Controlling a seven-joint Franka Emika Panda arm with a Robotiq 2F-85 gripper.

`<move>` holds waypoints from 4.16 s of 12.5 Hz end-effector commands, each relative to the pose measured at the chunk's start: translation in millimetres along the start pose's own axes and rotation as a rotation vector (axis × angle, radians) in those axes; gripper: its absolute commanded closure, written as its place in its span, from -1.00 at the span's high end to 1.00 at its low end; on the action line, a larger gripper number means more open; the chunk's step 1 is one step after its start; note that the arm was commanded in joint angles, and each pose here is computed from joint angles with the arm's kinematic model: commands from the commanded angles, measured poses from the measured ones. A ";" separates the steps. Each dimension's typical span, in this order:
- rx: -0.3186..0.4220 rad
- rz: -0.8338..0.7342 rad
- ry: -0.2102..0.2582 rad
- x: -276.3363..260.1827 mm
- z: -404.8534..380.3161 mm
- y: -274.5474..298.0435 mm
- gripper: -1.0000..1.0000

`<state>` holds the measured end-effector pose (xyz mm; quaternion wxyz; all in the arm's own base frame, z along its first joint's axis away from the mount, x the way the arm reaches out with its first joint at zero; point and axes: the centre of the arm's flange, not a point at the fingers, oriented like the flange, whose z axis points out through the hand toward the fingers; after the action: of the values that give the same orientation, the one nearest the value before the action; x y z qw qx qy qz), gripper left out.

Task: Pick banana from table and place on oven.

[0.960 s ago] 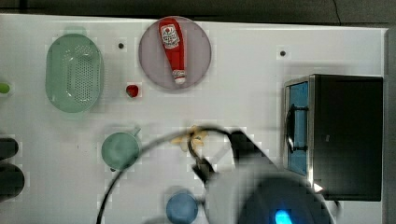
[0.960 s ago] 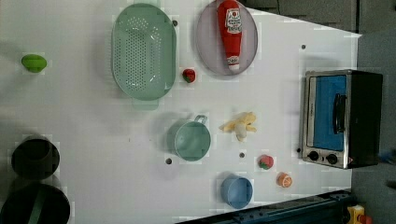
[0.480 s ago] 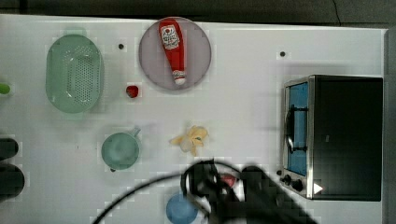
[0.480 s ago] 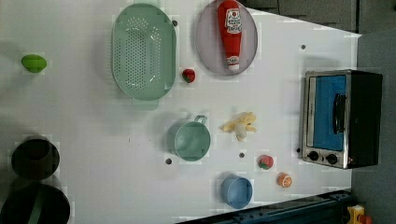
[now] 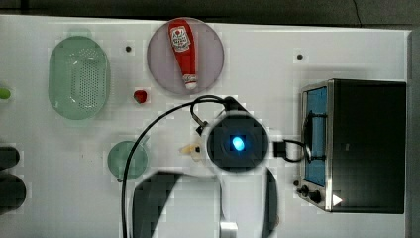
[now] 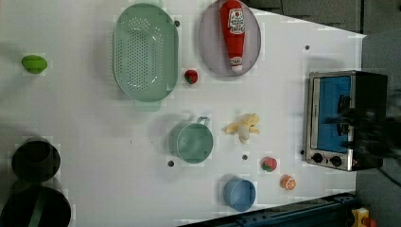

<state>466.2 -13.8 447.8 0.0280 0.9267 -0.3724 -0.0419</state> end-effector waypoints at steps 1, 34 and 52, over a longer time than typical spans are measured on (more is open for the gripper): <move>0.014 0.028 0.022 -1.8 26.2 -11.0 1.00; 0.174 0.093 0.137 1.7 133.0 -79.4 -0.50; 0.068 0.012 0.037 145.5 -109.0 110.4 -0.50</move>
<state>504.8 -154.8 591.6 -0.0202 0.9060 -0.4222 0.0237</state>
